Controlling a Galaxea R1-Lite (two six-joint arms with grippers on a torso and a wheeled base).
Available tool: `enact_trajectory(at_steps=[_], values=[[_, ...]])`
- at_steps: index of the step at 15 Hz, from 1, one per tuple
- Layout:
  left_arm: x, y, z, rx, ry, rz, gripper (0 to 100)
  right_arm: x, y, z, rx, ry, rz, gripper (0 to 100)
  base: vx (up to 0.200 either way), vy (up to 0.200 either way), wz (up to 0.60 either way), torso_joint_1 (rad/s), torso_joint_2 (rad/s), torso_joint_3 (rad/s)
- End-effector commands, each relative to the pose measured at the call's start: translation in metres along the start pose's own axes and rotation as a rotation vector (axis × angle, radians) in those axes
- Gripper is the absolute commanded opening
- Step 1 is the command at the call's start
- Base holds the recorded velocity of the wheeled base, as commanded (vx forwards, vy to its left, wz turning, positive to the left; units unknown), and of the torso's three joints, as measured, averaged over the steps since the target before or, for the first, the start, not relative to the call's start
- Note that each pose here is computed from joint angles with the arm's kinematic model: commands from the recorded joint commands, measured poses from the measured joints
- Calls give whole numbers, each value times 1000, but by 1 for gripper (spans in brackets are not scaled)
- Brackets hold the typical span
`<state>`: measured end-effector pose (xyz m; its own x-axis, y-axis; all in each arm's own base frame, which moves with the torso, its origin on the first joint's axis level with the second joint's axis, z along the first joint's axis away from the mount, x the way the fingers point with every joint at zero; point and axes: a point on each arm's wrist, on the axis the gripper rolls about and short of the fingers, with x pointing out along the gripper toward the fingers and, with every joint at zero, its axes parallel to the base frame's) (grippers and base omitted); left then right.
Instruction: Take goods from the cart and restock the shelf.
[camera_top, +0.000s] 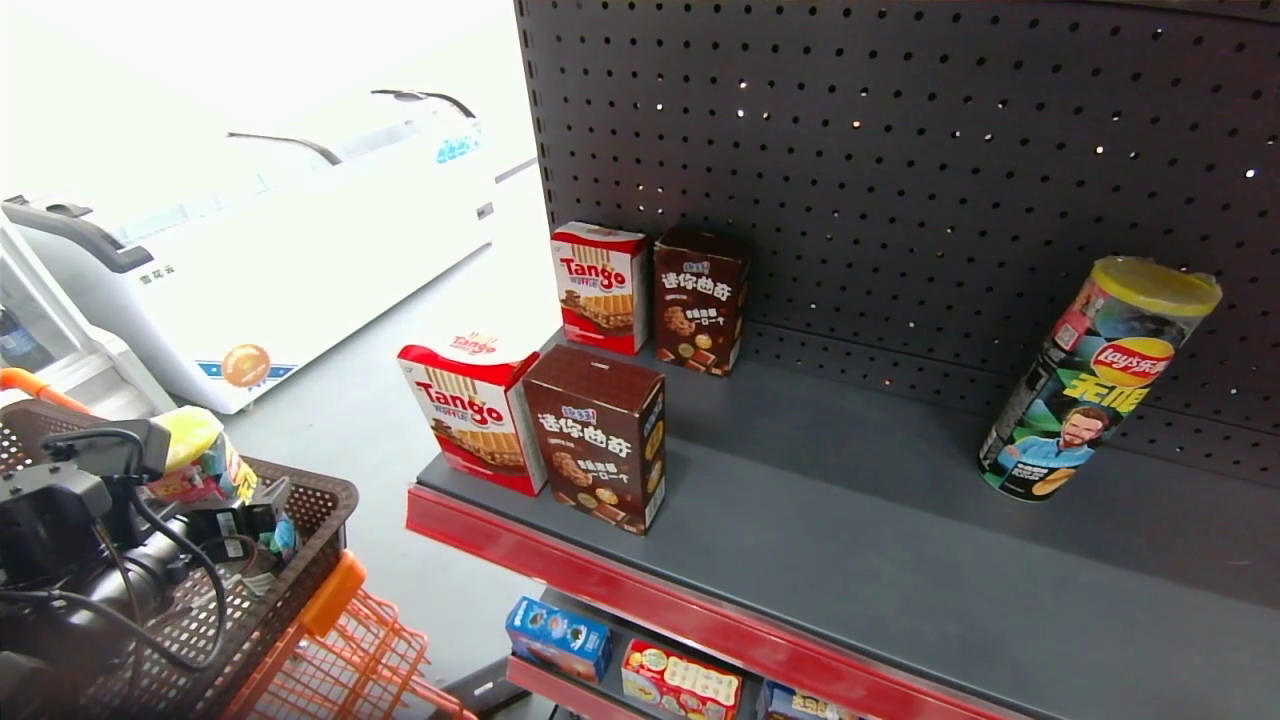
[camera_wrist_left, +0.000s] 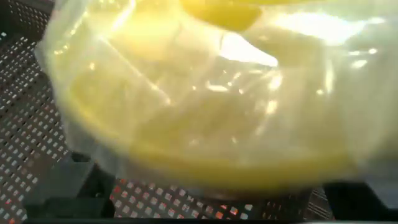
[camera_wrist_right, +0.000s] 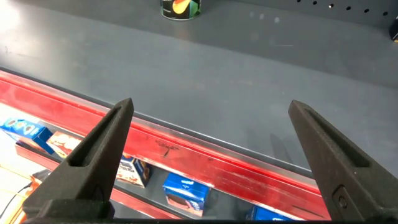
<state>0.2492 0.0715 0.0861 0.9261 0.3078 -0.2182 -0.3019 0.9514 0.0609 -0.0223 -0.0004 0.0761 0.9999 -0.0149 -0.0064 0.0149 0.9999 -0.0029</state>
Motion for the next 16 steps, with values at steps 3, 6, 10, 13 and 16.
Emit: enact_trajectory(at_steps=[3,6,10,13,16], values=[[15,0,-5,-10,13,3,100,0,0,0,0,0,1,100,0,0,0,0,0,0],[22,5,-8,-15,19,22,100,0,0,0,0,0,1,100,0,0,0,0,0,0],[32,6,-3,-12,-7,25,0,0,0,0,0,0,1,100,0,0,0,0,0,0],[32,4,1,-5,-23,15,0,0,0,0,0,0,1,100,0,0,0,0,0,0],[28,2,21,37,-103,8,0,0,0,0,0,0,1,100,0,0,0,0,0,0]])
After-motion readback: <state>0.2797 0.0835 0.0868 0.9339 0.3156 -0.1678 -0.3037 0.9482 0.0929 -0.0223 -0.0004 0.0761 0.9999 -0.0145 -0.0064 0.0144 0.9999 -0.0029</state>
